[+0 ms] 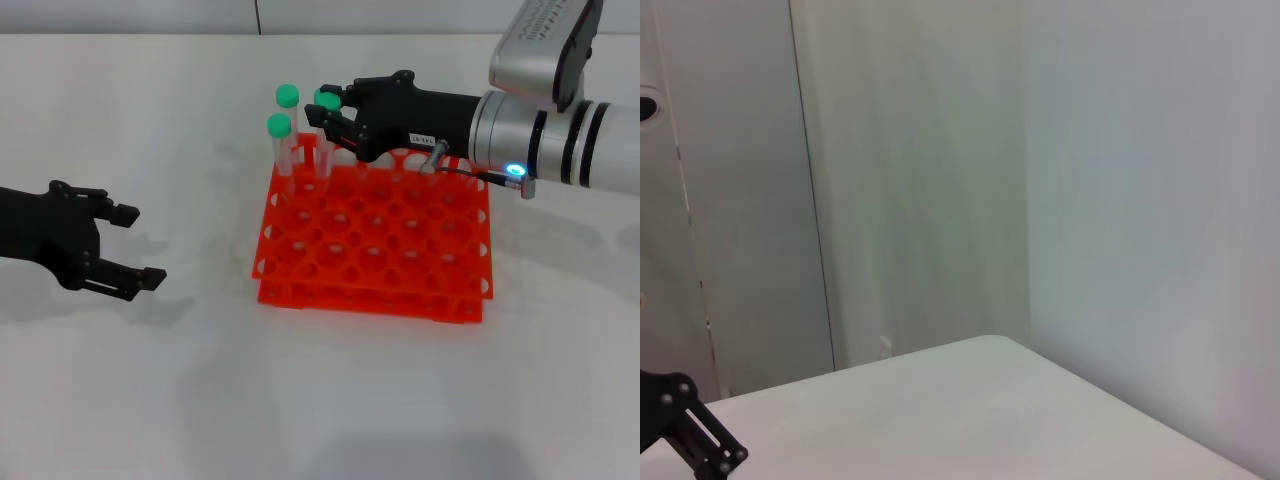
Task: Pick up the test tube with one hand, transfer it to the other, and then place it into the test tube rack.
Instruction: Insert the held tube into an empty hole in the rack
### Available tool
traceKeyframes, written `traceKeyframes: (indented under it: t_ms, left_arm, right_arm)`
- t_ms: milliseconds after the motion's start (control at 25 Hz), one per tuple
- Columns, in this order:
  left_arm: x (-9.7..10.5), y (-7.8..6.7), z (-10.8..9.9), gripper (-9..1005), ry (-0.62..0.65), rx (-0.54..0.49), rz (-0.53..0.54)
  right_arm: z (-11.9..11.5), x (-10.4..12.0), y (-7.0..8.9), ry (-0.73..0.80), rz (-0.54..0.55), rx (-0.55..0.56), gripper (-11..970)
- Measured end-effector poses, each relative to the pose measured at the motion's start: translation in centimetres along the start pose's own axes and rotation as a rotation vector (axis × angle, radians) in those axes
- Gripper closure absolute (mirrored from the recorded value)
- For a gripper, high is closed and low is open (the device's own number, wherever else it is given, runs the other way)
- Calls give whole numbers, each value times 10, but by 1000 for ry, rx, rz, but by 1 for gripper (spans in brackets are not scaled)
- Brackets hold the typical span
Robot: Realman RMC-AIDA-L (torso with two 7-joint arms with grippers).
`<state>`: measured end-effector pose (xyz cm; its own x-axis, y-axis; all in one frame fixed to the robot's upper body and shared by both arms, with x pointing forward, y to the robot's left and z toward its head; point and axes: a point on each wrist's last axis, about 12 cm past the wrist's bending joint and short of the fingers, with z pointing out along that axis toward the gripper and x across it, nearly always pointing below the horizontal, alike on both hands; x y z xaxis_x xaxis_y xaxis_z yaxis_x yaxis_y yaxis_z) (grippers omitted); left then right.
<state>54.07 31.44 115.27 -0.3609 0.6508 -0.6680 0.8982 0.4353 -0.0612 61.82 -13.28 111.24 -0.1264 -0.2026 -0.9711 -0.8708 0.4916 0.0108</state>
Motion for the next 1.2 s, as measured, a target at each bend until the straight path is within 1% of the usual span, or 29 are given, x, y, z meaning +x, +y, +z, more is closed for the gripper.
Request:
traceKeyframes:
  t_ms: [1200]
  left_arm:
    - [-1, 0, 0, 106, -1, 0, 2]
  right_arm:
    - [-1, 1, 0, 0, -9, 2, 681]
